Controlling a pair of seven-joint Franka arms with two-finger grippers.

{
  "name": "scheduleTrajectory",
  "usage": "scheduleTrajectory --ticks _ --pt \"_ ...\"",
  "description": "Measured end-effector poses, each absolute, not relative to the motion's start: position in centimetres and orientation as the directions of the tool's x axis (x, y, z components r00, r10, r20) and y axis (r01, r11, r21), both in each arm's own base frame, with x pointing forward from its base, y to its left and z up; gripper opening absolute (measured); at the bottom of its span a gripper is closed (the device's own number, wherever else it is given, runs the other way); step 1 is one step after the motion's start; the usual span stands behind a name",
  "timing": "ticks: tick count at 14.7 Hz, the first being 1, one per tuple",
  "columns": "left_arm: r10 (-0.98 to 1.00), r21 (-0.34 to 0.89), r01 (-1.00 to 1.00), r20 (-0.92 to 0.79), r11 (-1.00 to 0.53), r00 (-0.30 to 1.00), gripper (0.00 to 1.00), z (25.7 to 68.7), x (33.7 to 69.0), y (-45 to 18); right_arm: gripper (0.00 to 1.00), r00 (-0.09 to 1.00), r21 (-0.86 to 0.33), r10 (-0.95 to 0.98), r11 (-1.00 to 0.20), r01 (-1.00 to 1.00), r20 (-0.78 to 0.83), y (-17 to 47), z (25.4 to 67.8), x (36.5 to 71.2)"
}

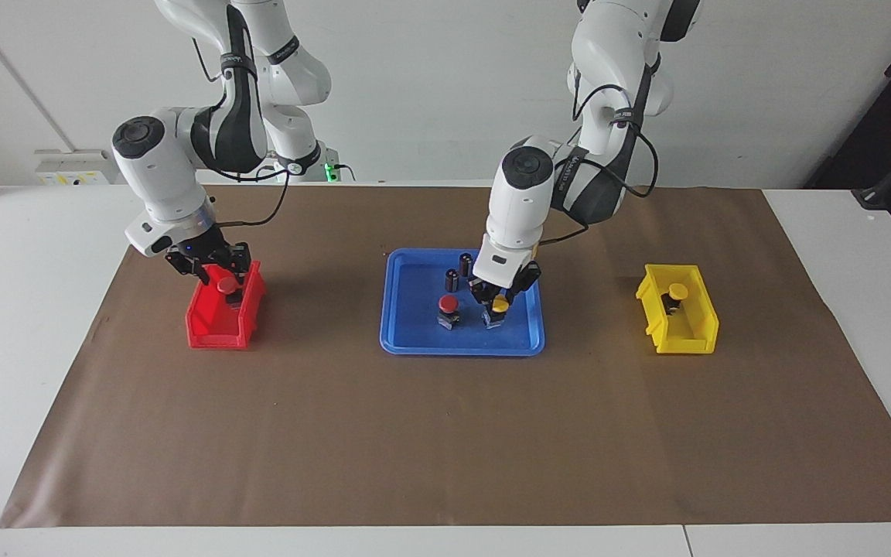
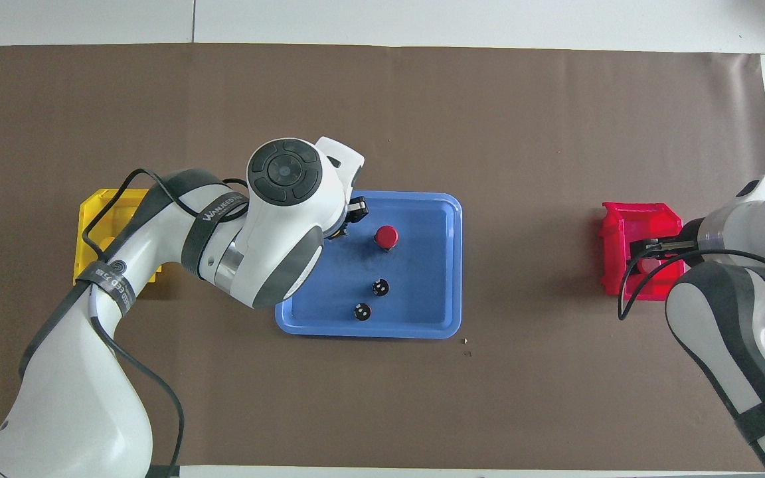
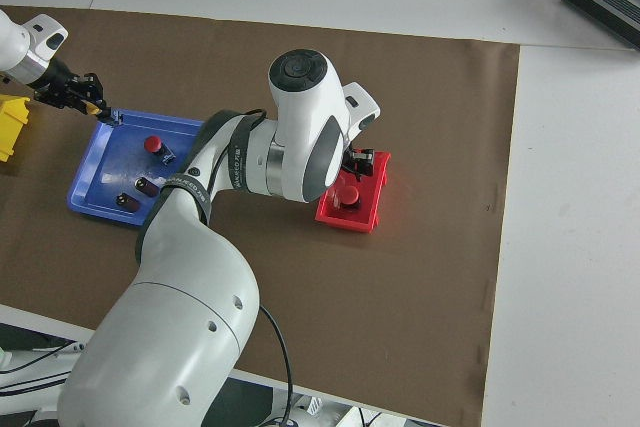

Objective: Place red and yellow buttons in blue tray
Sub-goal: 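Place the yellow button in the tray while the right gripper grasps red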

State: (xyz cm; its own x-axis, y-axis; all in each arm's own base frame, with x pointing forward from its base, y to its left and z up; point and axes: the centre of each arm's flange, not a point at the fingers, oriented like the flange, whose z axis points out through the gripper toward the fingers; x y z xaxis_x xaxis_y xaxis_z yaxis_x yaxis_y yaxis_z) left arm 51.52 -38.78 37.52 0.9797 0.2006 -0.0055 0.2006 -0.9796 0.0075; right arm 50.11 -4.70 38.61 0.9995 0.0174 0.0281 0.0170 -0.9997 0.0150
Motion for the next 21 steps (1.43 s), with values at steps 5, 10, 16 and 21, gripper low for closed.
scheduleTrajectory --ticks 5,10,16,21 --pt "0.188 -0.008 0.188 -0.019 -0.982 0.982 0.41 36.2 50.9 -39.3 0.66 0.999 0.015 0.016 -1.0 0.016 0.028 -5.9 36.6 49.2" --pt "0.181 -0.008 0.181 -0.019 -0.983 0.983 0.41 36.2 50.6 -39.6 0.63 0.999 0.015 0.018 -1.0 0.018 0.028 -5.9 35.7 48.7" --pt "0.149 -0.007 0.149 -0.019 -0.989 0.989 0.47 36.2 49.2 -41.3 0.41 1.0 0.013 0.019 -1.0 0.019 0.017 -5.8 34.9 48.2" --pt "0.198 -0.003 0.198 -0.001 -0.98 0.98 1.0 41.8 51.6 -38.5 0.41 0.998 0.013 0.07 -0.997 0.07 0.005 -5.8 37.0 49.3"
